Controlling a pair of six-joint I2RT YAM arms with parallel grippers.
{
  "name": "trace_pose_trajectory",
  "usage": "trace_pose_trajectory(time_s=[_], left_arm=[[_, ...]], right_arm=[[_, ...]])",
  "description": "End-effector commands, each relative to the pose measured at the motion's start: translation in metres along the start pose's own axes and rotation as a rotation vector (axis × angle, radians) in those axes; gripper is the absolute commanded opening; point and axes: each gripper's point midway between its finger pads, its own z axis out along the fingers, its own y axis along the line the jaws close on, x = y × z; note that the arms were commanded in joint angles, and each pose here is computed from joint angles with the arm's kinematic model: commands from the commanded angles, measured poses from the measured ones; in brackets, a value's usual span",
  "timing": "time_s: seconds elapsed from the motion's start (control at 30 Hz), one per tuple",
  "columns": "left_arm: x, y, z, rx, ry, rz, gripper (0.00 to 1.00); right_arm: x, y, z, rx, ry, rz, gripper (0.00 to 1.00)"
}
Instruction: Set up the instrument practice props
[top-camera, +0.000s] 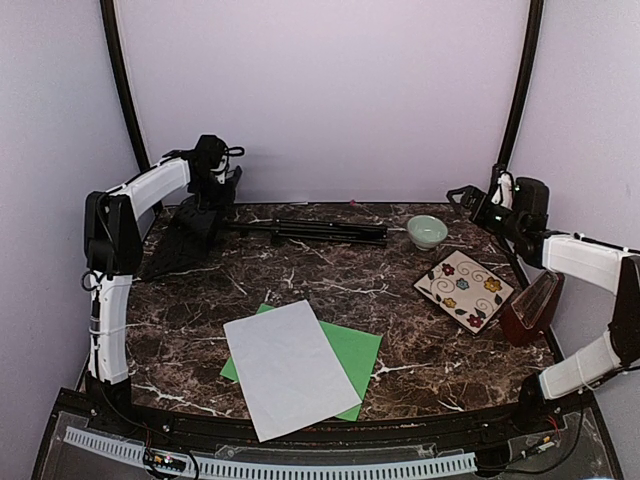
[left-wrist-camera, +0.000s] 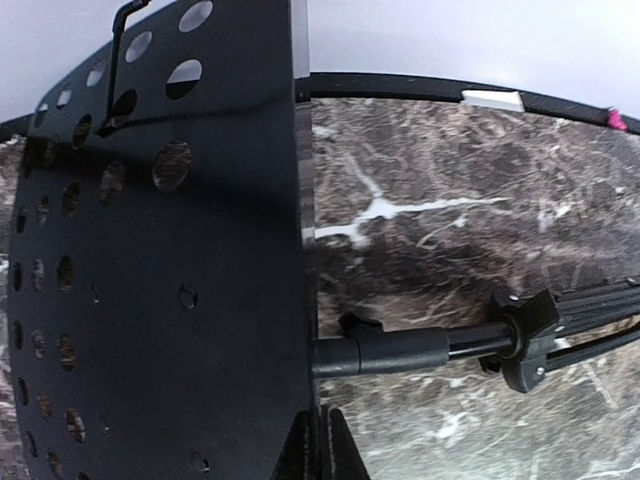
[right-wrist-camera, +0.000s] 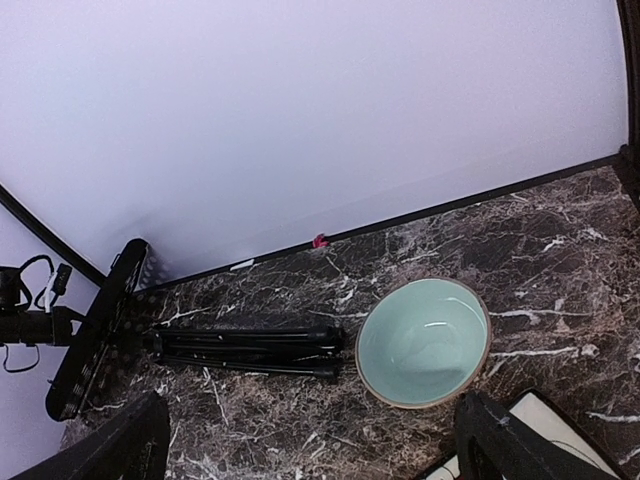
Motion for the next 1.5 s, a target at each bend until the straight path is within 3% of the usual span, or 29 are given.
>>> trace_pose_trajectory(time_s=[0.0,0.23,0.57,0.7,0.93,1.27,1.37,1.47], left_arm=[[-0.065,0.031,-0.083,-0.156,-0.224,0.121,0.00],[-0.105,0.004,-0.164,-0.067,-0.463,0.237,0.00],[-0.133,-0.027,-0.255,-0.157,-0.727,0.448,0.00],[-0.136,-0.043,-0.291,-0.139,-0.812,0.542,0.00],[-0.124,-0.093,-0.369,-0.195,-1.046,0.863,0.00],[-0.114,-0.126,-0.483,-0.138,-1.389,0.945,0.00],[-0.102,-0.137,-0.510,-0.088,-1.483,0.976,0.00],[-0.089,-0.145,-0.531,-0.054,-1.568,1.013,0.00]], right_arm=[[-0.019,0.015,-0.012,-0.051,-0.093,-0.015,1.00],[-0.027,0.032,-0.026,-0.095,-0.165,-0.074,1.00],[-0.052,0.063,-0.055,-0.115,-0.261,-0.207,1.00],[-0.063,0.078,-0.065,-0.147,-0.294,-0.240,0.99],[-0.071,0.129,-0.077,-0.203,-0.316,-0.440,1.00],[-0.087,0.169,-0.103,-0.387,-0.450,-0.404,1.00],[-0.083,0.195,-0.106,-0.527,-0.409,-0.447,1.00],[-0.082,0.208,-0.084,-0.580,-0.269,-0.419,1.00]])
